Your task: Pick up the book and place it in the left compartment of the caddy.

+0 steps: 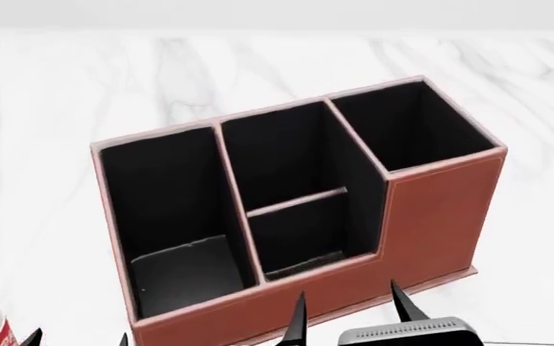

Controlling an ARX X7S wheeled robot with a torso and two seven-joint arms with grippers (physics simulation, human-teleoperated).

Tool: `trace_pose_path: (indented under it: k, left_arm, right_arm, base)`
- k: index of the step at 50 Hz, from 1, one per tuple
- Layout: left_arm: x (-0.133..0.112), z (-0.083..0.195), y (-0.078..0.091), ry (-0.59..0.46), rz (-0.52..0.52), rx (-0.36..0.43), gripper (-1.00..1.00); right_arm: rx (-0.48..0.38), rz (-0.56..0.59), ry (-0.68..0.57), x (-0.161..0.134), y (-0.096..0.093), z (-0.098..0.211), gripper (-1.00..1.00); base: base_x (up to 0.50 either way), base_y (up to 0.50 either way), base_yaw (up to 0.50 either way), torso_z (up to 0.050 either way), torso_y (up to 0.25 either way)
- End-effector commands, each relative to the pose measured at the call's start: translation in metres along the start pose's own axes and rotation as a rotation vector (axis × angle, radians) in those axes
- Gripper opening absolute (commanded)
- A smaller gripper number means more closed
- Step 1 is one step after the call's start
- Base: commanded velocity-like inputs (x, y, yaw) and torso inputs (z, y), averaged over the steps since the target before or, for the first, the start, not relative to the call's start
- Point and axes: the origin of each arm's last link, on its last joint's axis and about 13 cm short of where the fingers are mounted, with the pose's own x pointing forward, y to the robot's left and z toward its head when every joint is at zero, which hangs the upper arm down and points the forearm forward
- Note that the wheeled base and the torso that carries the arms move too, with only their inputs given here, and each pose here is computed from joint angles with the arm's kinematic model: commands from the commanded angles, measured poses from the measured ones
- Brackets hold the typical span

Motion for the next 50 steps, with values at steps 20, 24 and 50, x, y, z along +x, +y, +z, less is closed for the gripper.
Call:
trace_pose_path:
  k: [20,24,50]
  left_arm:
    - [0.001,0.001,0.0,-0.003,-0.002,-0.003,1.0]
    - [0.001,0.001,0.0,-0.002,-0.002,-0.004,1.0]
    - [0.002,0.003,0.002,-0.003,0.014,-0.012,1.0]
  right_arm:
    - [0.012,-0.006,0.011,0.002,0.001,0.0,1.0]
    - [0.035,-0.026,0.035,0.003,0.001,0.0,1.0]
    - [0.04,-0.055,0.076,0.015,-0.024,0.087,1.0]
  base:
    - [0.17,0.0,0.0,0.0,0.001]
    - [0.0,0.0,0.0,0.0,0.0]
    - [0.0,0.0,0.0,0.0,0.0]
